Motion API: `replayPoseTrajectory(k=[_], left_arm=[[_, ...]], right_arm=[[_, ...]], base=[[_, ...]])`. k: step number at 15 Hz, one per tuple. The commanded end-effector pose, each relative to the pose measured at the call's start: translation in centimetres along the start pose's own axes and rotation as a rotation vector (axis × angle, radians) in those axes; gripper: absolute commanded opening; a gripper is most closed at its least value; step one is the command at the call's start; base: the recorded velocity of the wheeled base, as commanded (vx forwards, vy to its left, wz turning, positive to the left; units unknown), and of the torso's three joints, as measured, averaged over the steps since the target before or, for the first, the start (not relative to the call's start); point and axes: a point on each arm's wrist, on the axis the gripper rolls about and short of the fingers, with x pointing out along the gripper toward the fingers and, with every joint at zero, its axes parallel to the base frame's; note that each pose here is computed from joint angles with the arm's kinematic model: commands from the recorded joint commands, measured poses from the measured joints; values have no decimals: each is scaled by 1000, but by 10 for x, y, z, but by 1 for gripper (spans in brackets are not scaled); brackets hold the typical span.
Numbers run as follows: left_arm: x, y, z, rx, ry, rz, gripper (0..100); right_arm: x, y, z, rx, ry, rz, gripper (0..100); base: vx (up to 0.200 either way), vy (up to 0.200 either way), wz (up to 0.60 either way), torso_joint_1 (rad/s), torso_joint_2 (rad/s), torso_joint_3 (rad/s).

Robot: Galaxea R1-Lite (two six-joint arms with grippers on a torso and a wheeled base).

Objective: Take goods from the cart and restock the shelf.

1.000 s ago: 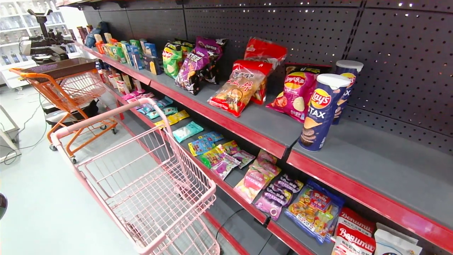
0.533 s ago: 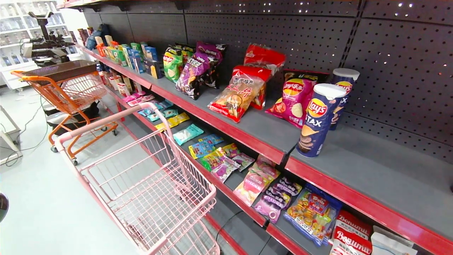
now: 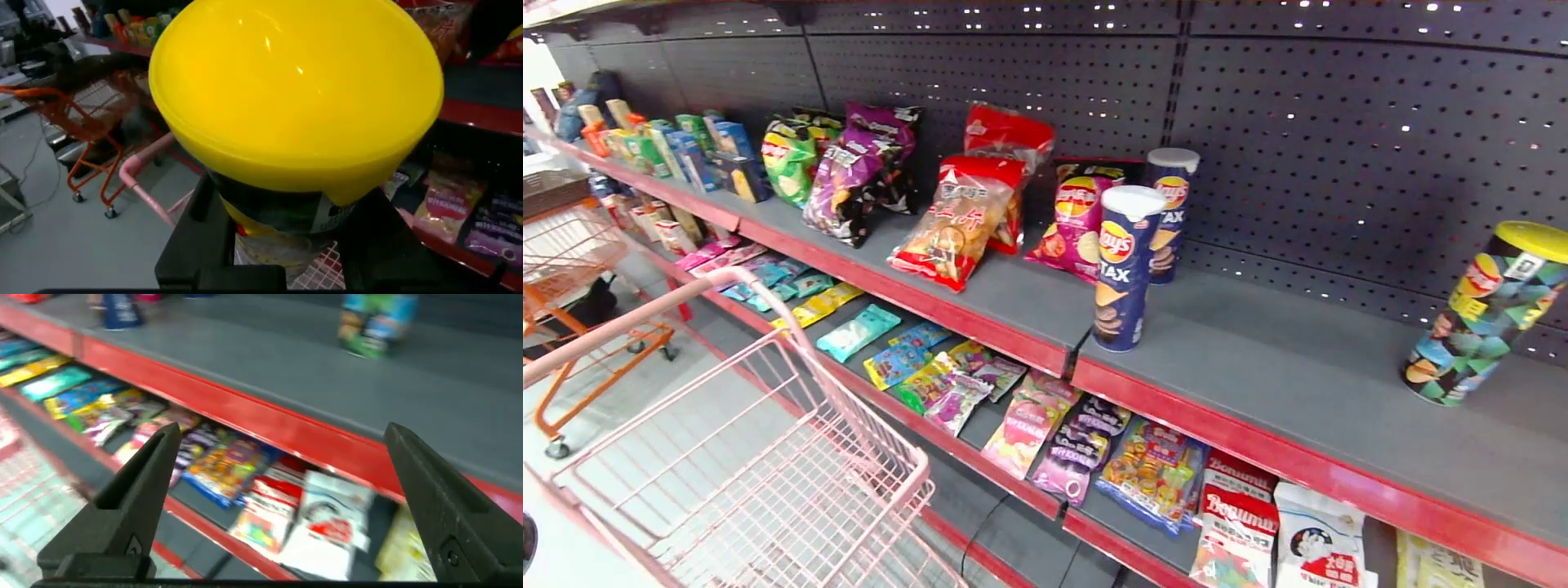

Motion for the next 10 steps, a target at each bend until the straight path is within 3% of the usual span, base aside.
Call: replayPoseTrajectory(k=[1,7,10], left_arm=[[-3,1,1,-4,-9,-6,0],[-3,1,6,2,-3,-66,0],[-1,0,5,4,12,-52,0]], right_arm=[[0,0,0,0,-1,1,100],[0,0,0,1,-1,1,100],[0,0,0,0,-1,1,100]], base=[[0,0,-600,7,2,-2],[0,0,-600,4,2,2],[0,0,0,0,0,0]])
